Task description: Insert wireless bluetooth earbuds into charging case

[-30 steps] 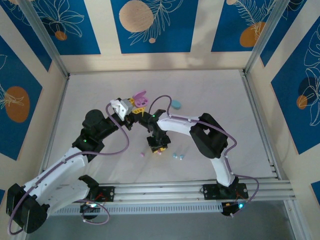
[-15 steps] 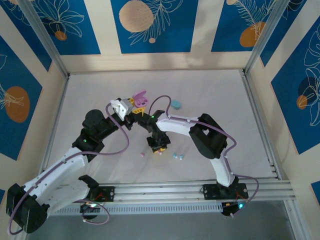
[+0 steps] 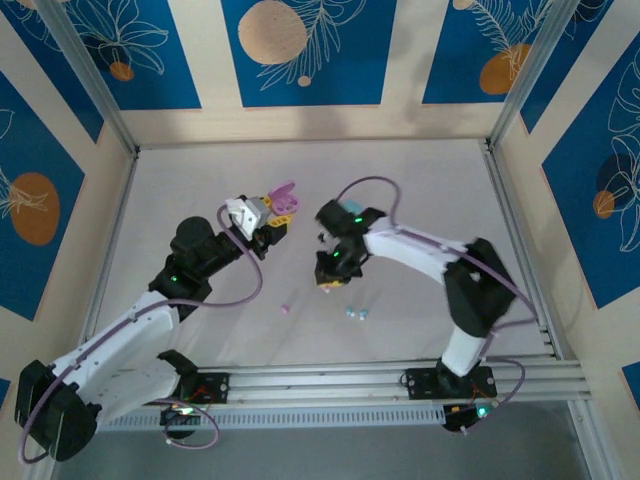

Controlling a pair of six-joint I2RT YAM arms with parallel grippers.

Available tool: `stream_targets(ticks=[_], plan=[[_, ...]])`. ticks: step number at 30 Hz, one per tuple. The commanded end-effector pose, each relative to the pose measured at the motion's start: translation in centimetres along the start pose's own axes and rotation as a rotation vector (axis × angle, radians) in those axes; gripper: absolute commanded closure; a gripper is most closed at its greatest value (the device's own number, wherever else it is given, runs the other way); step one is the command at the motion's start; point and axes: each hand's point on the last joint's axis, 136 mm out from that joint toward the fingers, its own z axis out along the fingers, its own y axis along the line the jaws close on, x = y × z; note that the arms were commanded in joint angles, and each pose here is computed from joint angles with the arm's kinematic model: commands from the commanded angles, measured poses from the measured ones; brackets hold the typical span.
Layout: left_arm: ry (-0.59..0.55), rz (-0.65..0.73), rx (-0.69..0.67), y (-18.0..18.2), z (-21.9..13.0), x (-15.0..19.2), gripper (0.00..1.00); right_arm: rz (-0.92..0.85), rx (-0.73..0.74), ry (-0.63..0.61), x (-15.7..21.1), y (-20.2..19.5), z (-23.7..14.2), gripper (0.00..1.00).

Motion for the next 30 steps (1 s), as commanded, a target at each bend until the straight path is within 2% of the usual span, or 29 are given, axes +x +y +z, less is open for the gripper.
stream_targets(ticks=[1,7,14,22,30], plan=[[-0.031,-0.009,0.015,-0.2,0.6,-1.1,0.74,-0.041,-0.41,-0.031,-0.9,4.5,-5.5,0.81],[-0.033,-0.02,0.02,-0.1,1.3,-0.9,0.74,-0.163,-0.73,-0.052,-0.5,6.2,-13.8,0.81],[-0.037,-0.024,0.104,-1.5,2.1,-0.2,0.74,-0.245,-0.95,-0.058,0.3,7.2,-19.5,0.8],[-0.063,-0.009,0.261,-4.0,2.8,0.2,0.74,-0.288,-1.023,-0.062,0.6,8.0,-22.2,0.8],[-0.077,0.005,0.326,-5.1,3.0,0.4,0.75,-0.276,-1.033,-0.055,0.3,8.5,-23.0,0.8]])
